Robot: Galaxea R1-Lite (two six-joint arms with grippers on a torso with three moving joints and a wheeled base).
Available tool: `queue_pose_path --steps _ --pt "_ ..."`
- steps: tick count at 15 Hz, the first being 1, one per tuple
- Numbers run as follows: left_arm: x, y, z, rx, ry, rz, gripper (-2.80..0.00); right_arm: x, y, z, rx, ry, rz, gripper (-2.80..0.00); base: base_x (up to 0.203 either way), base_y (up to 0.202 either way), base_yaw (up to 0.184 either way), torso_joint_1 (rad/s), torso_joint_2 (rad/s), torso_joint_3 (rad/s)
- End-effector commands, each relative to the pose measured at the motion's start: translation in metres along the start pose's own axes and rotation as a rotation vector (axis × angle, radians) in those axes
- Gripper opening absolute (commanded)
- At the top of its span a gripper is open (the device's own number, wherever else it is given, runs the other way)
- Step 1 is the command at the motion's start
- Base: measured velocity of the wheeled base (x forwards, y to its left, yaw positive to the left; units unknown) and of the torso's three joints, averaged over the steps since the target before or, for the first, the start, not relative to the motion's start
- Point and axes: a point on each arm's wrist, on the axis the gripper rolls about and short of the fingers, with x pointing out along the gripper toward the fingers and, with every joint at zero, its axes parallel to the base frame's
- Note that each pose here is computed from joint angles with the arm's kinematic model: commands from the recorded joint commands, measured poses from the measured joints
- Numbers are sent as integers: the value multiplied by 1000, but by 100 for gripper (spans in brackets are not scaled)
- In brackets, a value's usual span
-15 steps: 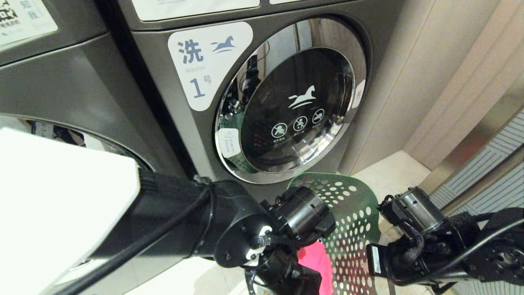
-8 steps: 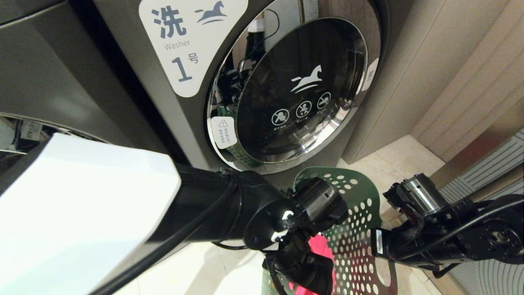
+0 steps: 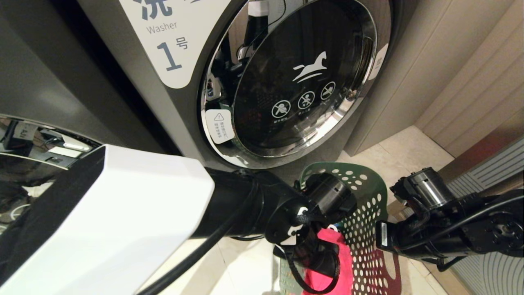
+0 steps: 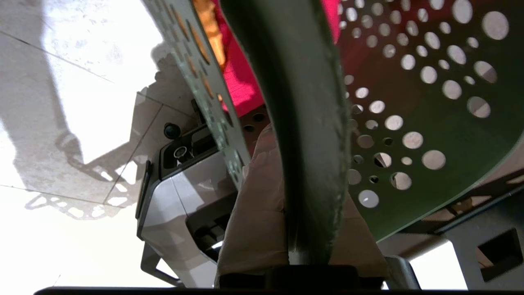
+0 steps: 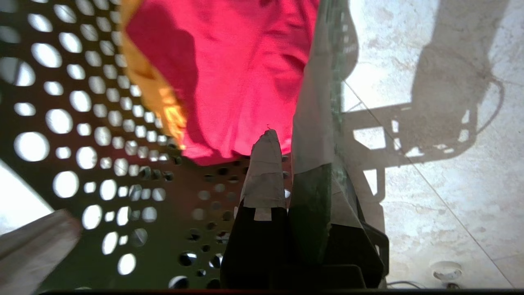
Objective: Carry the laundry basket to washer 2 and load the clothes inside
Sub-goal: Pick up the clothes basket and put it beside the washing machine
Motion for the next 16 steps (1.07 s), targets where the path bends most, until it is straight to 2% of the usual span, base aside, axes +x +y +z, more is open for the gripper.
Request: queue_pose_path --steps 1,4,6,11,14,16 --pt "10 -1 1 -4 6 12 -280 -1 -2 3 14 -9 -1 -280 0 0 0 0 0 0" --pt "22 0 3 -7 15 24 -280 6 -5 8 29 -7 -17 -280 0 0 0 0 0 0" --pt "30 2 10 -18 -5 22 -280 17 -7 12 29 8 -41 -280 0 0 0 0 0 0" --pt "60 3 24 -31 -46 75 -280 46 -15 34 6 21 -86 -280 0 0 0 0 0 0" --pt "76 19 31 -56 -64 108 -280 60 -13 41 -28 29 -91 -280 0 0 0 0 0 0" --pt "82 31 34 -78 -58 124 -280 72 -13 42 -95 52 -99 -280 0 0 0 0 0 0"
